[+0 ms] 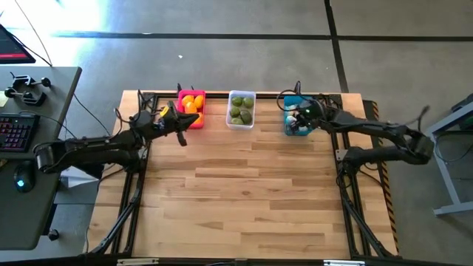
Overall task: Sort produce into baskets
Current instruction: Return to Home Position
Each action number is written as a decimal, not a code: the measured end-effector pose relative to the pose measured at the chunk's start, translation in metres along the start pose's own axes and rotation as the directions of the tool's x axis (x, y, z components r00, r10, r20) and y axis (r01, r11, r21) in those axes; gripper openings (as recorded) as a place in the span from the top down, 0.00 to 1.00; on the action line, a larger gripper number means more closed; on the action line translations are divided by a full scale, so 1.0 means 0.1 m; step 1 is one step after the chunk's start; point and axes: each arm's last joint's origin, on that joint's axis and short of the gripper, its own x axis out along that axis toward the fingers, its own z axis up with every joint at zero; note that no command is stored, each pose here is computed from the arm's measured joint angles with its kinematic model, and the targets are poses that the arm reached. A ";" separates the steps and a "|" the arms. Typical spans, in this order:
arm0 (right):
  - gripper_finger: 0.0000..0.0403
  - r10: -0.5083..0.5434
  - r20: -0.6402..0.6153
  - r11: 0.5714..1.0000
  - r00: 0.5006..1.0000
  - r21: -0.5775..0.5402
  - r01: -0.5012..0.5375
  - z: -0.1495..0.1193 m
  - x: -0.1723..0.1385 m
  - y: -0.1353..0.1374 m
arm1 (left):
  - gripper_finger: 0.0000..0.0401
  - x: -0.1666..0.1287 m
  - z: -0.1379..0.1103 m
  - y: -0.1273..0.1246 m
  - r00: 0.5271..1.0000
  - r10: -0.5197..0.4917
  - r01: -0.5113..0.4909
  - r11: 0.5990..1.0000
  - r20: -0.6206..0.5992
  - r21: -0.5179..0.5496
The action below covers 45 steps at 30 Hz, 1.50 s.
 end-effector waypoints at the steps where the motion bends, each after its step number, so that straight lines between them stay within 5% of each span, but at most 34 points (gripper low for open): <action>1: 1.00 0.013 0.032 0.999 0.999 -0.030 -0.012 -0.02 -0.04 -0.01 | 1.00 -0.03 0.02 0.00 1.000 0.000 0.000 1.000 0.002 0.003; 7: 1.00 0.363 0.261 0.919 0.895 -0.259 -0.297 -0.22 -0.16 0.01 | 1.00 -0.17 0.03 -0.01 0.998 0.022 -0.020 0.999 -0.064 0.039; 14: 1.00 0.557 0.298 0.809 0.775 -0.404 -0.427 -0.38 -0.23 0.02 | 1.00 -0.24 -0.01 -0.04 0.991 -0.027 0.037 0.997 -0.131 0.071; 23: 1.00 0.601 0.375 0.786 0.706 -0.439 -0.436 -0.60 -0.26 0.08 | 1.00 -0.35 -0.16 -0.09 0.995 -0.070 0.075 0.994 -0.068 0.078; 45: 1.00 0.658 0.535 0.752 0.529 -0.437 -0.493 -1.07 -0.52 -0.02 | 1.00 -0.83 -0.21 -0.08 0.997 0.062 -0.060 0.998 -0.053 0.031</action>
